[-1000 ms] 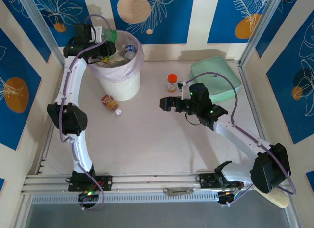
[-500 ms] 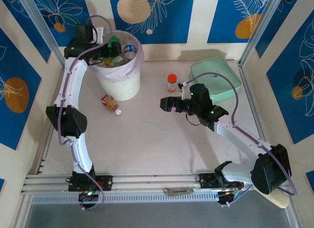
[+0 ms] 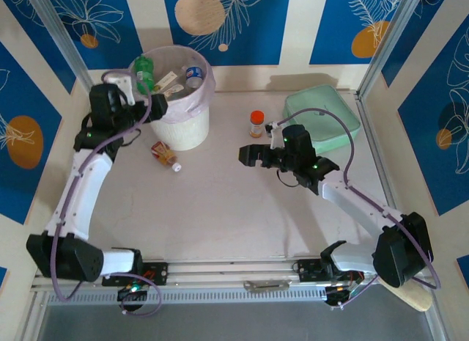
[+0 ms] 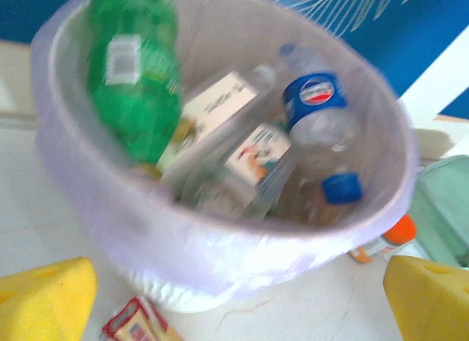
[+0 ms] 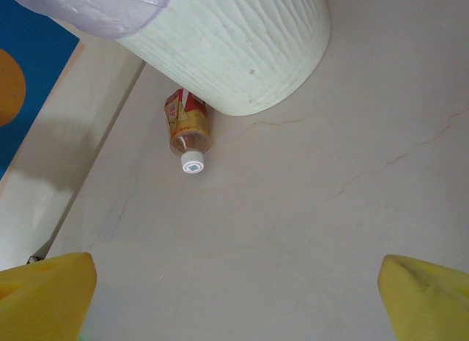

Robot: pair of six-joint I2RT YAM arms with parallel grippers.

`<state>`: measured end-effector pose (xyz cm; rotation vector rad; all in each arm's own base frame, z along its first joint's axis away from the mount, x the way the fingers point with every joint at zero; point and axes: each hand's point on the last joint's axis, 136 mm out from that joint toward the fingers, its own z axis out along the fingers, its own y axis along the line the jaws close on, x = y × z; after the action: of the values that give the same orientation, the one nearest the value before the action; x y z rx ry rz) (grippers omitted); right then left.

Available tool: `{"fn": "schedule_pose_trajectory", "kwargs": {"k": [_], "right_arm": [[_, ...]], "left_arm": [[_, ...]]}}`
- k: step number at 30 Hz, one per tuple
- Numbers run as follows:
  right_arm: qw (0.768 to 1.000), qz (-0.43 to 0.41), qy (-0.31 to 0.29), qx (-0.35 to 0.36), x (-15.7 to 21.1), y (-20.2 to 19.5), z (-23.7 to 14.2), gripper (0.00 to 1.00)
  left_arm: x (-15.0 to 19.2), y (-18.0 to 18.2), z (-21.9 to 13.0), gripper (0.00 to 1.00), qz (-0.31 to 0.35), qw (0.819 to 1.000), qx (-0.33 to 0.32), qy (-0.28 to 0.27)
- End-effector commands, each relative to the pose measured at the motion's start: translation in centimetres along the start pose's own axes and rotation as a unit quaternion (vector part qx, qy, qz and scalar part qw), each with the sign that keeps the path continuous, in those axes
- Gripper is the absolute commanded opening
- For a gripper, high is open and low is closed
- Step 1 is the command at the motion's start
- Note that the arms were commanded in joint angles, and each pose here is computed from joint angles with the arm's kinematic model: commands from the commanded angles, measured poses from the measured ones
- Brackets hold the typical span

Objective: Put the plastic bottles in the bin

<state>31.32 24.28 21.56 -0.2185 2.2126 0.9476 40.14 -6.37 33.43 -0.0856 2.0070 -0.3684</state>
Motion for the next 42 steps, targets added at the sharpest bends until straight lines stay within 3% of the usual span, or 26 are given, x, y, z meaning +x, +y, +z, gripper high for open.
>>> {"fn": "schedule_pose_trajectory", "kwargs": {"k": [1, 7, 19, 28, 42], "right_arm": [[1.000, 0.009, 0.001, -0.009, -0.5, 0.2, 0.6, 0.99], [0.999, 0.021, 0.019, -0.017, -0.4, 0.4, 2.3, 0.99], [0.999, 0.024, 0.031, -0.017, -0.2, 0.8, 3.4, 0.99], [0.999, 0.022, 0.026, -0.002, 0.2, 0.6, 2.5, 0.99], [0.999, 0.021, 0.006, 0.034, 0.6, -0.7, 0.3, 0.99]], "left_arm": [[1.5, 1.8, -1.0, 1.00, -0.026, 0.998, -0.041, -0.028], [8.0, 5.6, -1.3, 1.00, -0.068, 0.992, -0.110, 0.003], [17.4, 6.5, 3.3, 1.00, -0.152, 0.981, -0.082, 0.087], [20.2, 6.4, 7.6, 1.00, -0.188, 0.973, -0.061, 0.119], [22.5, 6.9, 13.1, 1.00, -0.150, 0.969, -0.100, 0.169]]}}
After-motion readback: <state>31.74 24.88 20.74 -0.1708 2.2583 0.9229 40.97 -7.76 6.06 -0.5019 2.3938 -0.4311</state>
